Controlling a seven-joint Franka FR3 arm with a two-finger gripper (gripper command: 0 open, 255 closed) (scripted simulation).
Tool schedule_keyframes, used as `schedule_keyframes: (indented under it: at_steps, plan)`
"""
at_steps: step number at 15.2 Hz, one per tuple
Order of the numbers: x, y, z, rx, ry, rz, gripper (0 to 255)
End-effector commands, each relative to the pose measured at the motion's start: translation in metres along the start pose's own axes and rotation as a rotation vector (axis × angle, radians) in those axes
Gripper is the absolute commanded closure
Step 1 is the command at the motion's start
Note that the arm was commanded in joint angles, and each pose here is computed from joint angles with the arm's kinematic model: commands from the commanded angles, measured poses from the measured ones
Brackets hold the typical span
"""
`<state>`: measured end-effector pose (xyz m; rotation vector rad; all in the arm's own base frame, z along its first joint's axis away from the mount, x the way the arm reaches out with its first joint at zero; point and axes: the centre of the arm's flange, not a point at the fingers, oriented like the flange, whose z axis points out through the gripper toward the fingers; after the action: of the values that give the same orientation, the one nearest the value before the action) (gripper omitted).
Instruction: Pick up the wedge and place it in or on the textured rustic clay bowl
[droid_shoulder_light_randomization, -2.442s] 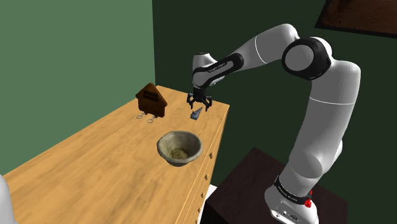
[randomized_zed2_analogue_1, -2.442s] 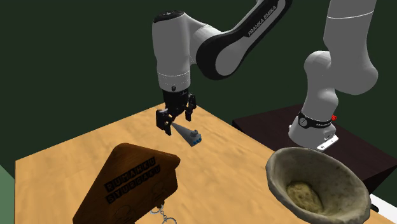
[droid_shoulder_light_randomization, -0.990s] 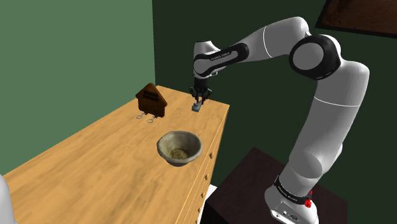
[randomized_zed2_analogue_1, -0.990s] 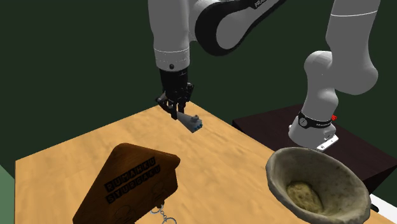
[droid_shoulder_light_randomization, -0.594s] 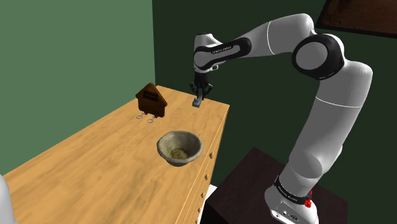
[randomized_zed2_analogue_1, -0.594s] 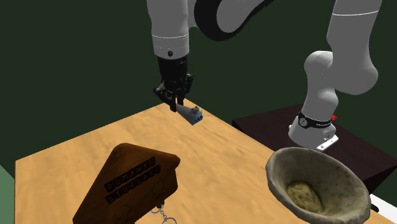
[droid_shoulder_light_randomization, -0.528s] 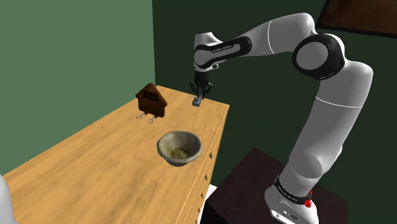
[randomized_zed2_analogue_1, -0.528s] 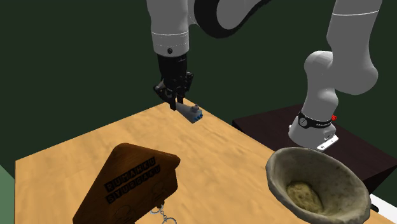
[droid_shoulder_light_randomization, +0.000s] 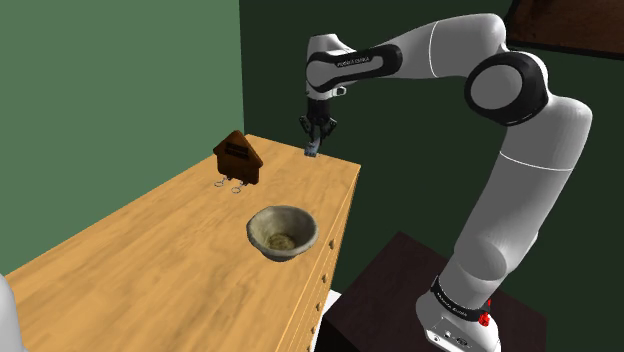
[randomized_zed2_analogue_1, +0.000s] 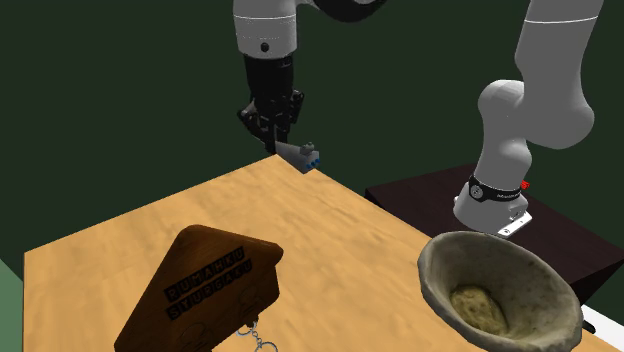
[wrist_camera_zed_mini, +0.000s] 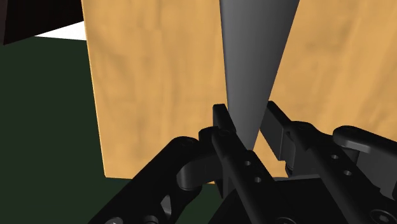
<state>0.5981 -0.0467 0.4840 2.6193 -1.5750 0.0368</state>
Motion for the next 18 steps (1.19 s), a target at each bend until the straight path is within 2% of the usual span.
schedule_keyframes:
  at_steps: [1, 6, 18]
  plan:
    - [0.0, 0.0, -0.01, 0.0, 0.0, 0.0, 255]
    - [0.001, 0.001, -0.034, 0.0, 0.0, 0.0, 255]
    - [-0.157, 0.01, -0.045, 0.0, 0.0, 0.0, 255]
